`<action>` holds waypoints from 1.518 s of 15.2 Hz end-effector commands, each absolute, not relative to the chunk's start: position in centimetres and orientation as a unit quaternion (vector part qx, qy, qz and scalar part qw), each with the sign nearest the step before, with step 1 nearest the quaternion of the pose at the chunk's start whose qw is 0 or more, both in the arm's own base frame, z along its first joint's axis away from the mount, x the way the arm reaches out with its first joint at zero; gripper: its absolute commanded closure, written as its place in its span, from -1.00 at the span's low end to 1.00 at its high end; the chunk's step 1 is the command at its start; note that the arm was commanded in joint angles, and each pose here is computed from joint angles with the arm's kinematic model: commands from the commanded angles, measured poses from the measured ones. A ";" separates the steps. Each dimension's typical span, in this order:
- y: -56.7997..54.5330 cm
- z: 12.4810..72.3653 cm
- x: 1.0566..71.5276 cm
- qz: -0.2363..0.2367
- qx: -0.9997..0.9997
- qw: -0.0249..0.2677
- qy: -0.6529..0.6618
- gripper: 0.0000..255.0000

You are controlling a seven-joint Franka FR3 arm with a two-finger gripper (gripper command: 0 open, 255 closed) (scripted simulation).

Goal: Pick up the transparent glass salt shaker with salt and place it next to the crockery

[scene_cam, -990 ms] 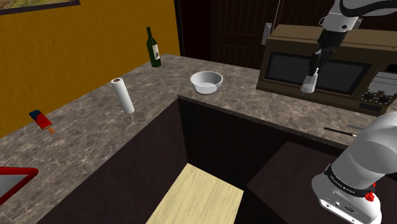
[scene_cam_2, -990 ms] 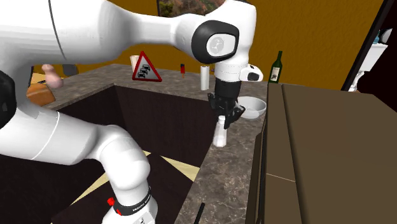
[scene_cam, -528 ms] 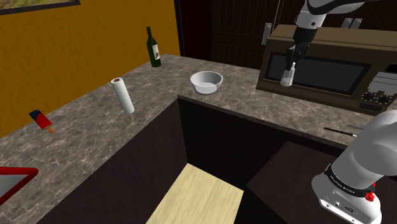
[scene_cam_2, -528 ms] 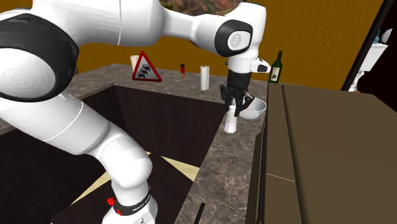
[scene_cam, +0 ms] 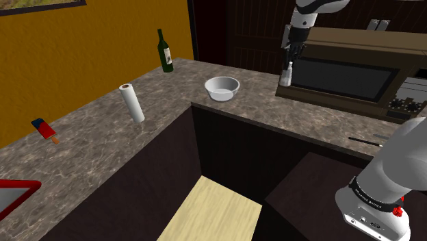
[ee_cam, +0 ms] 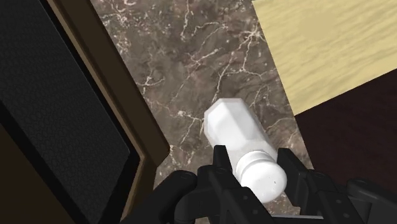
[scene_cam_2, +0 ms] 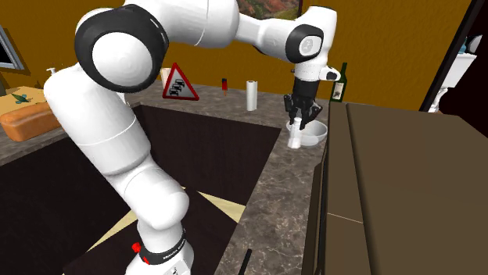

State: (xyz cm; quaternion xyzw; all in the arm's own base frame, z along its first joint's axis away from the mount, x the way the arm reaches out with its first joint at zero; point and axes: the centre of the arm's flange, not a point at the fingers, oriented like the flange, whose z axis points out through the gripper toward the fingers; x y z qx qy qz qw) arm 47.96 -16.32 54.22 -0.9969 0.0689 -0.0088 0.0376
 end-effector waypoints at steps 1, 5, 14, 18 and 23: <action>-15.9 54.4 50.4 -0.009 -0.997 0.038 0.069 1.00; -15.1 54.4 55.7 -0.009 -0.997 0.038 0.069 1.00; -13.7 53.4 64.9 -0.009 -0.997 0.038 0.069 1.00; -13.7 51.3 64.9 -0.009 -0.997 0.038 0.069 1.00; -13.7 48.7 64.9 -0.009 -0.997 0.038 0.069 1.00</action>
